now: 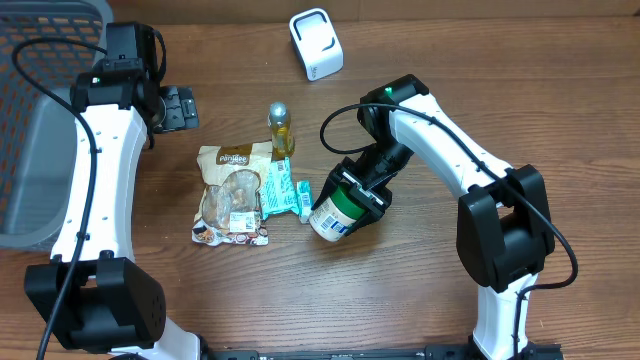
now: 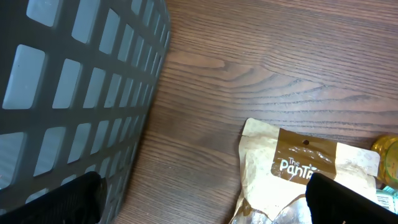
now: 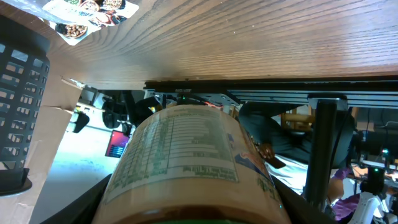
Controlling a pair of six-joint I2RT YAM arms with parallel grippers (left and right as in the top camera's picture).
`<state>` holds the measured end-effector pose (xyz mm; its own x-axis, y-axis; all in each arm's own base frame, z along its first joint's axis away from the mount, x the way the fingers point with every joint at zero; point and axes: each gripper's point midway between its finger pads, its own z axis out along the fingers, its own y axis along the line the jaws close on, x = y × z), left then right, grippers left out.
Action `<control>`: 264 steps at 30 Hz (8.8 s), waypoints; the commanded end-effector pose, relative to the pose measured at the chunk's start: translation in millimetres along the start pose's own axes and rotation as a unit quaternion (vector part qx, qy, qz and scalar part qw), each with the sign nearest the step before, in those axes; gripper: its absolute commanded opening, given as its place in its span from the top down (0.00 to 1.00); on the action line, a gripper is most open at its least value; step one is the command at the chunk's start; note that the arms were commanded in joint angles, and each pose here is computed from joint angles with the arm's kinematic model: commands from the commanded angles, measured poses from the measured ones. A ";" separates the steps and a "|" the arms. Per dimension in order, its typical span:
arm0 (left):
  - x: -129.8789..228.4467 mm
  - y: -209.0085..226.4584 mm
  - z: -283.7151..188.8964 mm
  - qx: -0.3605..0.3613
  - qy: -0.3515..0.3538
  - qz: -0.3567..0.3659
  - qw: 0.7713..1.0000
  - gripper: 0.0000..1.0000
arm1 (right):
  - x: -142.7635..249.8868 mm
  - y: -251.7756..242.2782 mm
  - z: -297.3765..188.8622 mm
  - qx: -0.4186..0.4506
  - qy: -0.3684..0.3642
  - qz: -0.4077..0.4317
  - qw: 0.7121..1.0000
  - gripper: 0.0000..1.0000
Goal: Scan the item barcode
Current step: 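Lift the green-lidded jar with the right gripper and tilt it, then carry the jar with the right gripper toward the white scanner, then hold the jar label in front of the white scanner, then move the jar right and set it down, open the right gripper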
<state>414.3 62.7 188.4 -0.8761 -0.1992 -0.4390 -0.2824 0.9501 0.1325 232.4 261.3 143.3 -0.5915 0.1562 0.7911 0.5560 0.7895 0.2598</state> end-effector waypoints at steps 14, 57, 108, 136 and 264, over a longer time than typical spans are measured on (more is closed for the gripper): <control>-8.8 4.9 -9.3 0.001 -0.017 -0.001 1.000 0.01 | 8.2 9.4 -5.1 -0.019 0.004 -0.014 1.000 0.41; -8.8 4.9 -9.3 0.001 -0.017 -0.001 1.000 0.00 | 8.2 9.4 -5.1 -0.019 0.004 -0.015 1.000 0.41; -8.8 4.9 -9.3 0.001 -0.017 -0.001 1.000 0.00 | -120.2 40.9 -103.6 0.116 -0.382 -0.278 0.874 0.74; -8.8 4.9 -9.3 0.001 -0.017 -0.001 1.000 0.00 | -69.9 172.3 -232.1 -0.001 -0.588 -0.424 0.689 0.76; -8.8 4.9 -9.3 0.001 -0.017 -0.001 1.000 0.00 | -223.3 -160.3 -217.5 0.144 -0.430 0.022 0.891 0.36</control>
<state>414.4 62.7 188.8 -0.8755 -0.1996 -0.4400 -0.2829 0.9500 0.1321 400.8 -24.7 40.6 -0.8805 0.4698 0.0634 0.4698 0.8826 -0.0148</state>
